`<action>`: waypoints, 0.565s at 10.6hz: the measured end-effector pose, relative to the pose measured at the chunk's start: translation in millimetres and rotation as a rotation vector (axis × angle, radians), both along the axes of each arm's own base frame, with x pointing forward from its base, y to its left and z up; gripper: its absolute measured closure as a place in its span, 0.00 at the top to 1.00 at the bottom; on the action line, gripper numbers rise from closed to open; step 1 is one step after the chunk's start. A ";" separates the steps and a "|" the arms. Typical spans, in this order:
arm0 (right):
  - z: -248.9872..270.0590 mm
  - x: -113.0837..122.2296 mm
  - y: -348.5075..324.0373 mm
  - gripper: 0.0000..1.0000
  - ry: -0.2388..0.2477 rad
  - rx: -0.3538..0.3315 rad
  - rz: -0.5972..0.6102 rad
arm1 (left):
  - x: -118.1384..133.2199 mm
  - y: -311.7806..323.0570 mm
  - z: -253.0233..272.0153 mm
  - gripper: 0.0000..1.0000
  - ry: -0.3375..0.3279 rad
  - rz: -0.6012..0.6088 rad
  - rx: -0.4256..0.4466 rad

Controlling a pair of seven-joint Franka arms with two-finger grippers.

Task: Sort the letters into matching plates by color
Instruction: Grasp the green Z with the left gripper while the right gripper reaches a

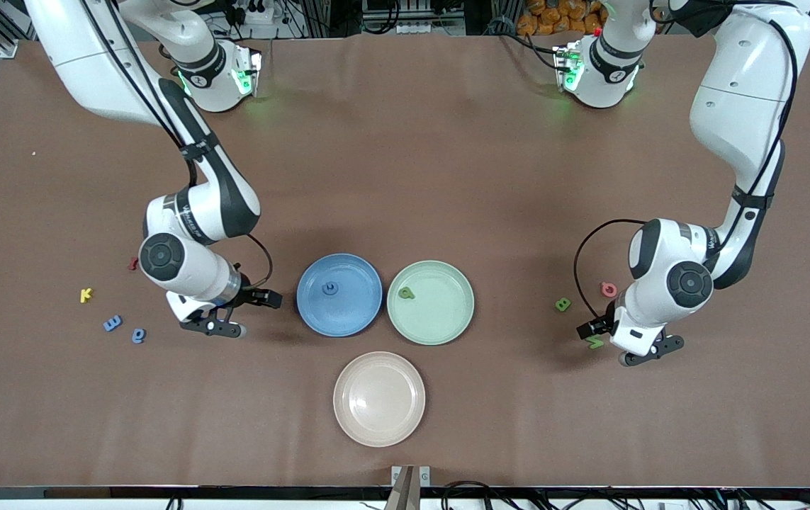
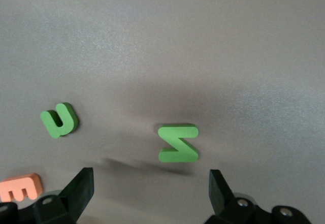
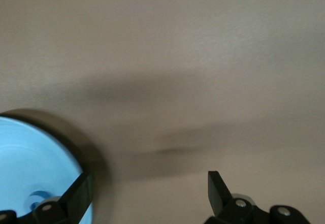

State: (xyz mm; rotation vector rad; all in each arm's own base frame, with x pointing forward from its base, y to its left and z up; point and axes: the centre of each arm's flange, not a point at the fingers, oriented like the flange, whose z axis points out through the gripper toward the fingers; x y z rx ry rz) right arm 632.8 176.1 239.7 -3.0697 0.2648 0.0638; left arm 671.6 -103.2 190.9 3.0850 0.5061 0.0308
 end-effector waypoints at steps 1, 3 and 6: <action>-0.1 0.7 -13.5 1.00 0.000 -0.008 0.017 | 2.3 -1.2 -2.3 1.00 0.004 0.000 0.000; -5.0 2.4 -43.2 1.00 0.006 -0.024 0.041 | 9.4 -4.0 -8.4 1.00 0.032 -0.001 0.005; -5.4 7.4 -76.2 1.00 0.002 -0.041 0.074 | 15.3 -5.3 -13.5 1.00 0.038 0.001 0.003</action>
